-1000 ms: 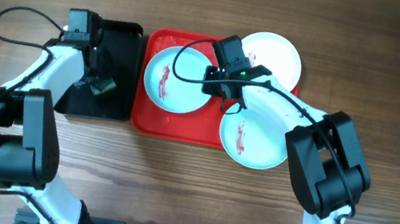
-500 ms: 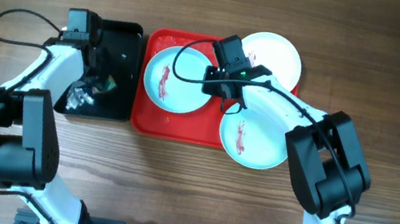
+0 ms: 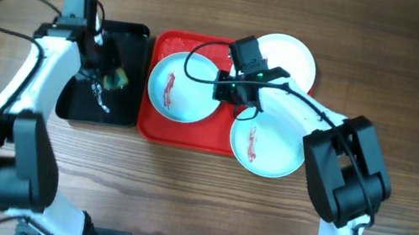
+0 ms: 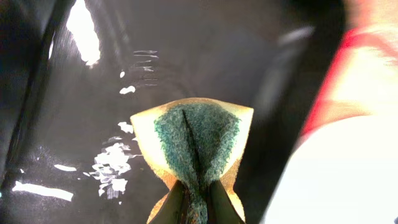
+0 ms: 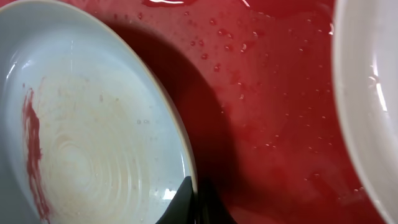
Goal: Clean dirty plates on tray and stack at the side
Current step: 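Lift the sponge with left gripper and bring it over the blue plate, then scrub the blue plate surface with the sponge while right gripper holds rim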
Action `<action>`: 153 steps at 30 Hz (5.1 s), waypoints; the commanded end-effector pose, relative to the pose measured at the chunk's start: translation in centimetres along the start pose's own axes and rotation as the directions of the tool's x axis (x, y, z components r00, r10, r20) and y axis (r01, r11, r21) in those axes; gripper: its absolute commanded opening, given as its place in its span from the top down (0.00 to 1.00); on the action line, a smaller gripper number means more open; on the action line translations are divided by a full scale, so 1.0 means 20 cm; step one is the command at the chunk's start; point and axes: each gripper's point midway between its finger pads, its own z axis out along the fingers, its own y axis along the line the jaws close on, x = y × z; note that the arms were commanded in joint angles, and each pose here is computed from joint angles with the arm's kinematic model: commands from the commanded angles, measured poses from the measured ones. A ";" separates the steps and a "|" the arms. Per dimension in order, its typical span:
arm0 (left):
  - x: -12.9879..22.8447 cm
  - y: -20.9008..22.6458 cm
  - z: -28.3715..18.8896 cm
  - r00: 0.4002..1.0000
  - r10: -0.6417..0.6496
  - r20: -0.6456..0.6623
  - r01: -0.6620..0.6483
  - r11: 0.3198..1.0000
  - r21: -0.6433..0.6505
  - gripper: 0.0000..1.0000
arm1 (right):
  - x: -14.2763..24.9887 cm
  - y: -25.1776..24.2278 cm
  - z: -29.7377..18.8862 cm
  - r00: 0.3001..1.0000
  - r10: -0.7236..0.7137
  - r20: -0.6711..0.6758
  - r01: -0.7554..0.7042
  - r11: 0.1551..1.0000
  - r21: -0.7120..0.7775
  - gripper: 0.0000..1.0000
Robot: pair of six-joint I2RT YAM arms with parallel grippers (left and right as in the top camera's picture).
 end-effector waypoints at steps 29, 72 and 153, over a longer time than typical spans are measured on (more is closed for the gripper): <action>0.38 -0.50 0.38 0.889 0.428 -0.162 -0.405 0.900 0.160 0.96 | 0.07 -0.05 0.05 0.997 0.015 -0.079 -0.017 1.000 -0.022 0.96; 0.61 -0.48 0.34 0.848 0.395 -0.353 -0.319 0.913 0.253 0.96 | 0.08 -0.04 0.04 0.994 0.031 -0.106 -0.038 0.997 -0.065 0.96; 1.02 -0.59 0.28 0.390 0.903 -0.178 -0.683 0.413 0.602 0.96 | 0.05 -0.02 0.01 0.991 0.032 -0.129 -0.054 0.984 -0.171 0.96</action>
